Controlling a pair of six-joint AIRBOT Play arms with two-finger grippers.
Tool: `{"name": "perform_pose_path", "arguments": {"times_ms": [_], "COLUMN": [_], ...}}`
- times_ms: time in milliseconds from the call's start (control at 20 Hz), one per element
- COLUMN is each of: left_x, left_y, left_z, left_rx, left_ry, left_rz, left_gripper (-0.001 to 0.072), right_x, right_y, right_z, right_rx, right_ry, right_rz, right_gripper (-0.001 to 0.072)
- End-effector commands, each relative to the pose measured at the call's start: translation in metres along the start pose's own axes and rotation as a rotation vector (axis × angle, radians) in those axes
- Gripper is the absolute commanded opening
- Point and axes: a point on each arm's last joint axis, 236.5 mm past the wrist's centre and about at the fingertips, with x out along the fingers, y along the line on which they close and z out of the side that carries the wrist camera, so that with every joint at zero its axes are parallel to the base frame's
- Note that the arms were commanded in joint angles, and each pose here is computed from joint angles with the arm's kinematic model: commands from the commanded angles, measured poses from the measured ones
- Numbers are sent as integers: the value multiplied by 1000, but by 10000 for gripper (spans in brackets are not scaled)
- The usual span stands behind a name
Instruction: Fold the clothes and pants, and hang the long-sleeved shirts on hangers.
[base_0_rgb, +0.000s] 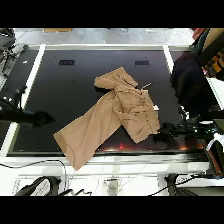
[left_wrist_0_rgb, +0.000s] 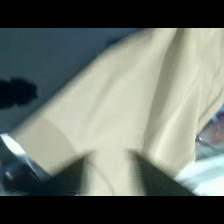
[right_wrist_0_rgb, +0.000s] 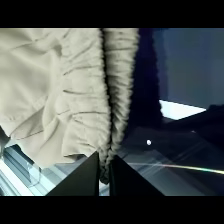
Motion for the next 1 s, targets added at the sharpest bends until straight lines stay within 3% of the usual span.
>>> {"name": "perform_pose_path", "arguments": {"times_ms": [0, 200, 350, 650, 700, 900, 950], "left_x": [50, 71, 73, 90, 95, 117, 124], "left_y": [7, 5, 16, 28, 26, 15, 12], "left_z": [-79, -137, -162, -159, -153, -136, -134], "left_rx": [-130, -197, -191, -216, -226, -235, -219], "left_ry": [149, 304, 379, 330, 307, 259, 257], "left_rz": [-54, -94, -50, -19, -33, -84, -91], "left_gripper": [669, 637, 637, 632, 564, 539, 436], "right_x": [-1, -1, -1, -1, -1, -1, -1], "right_y": [5, 5, 5, 5, 5, 6, 7], "right_z": [4, 4, 4, 4, 4, 4, 3], "right_rx": [-11, -11, -11, -10, -9, -8, -8], "right_ry": [-17, -17, -18, -18, -18, -16, -15], "right_rz": [16, 16, 16, 16, 16, 20, 24], "right_gripper": [33, 33, 34, 34, 34, 34, 34]}}
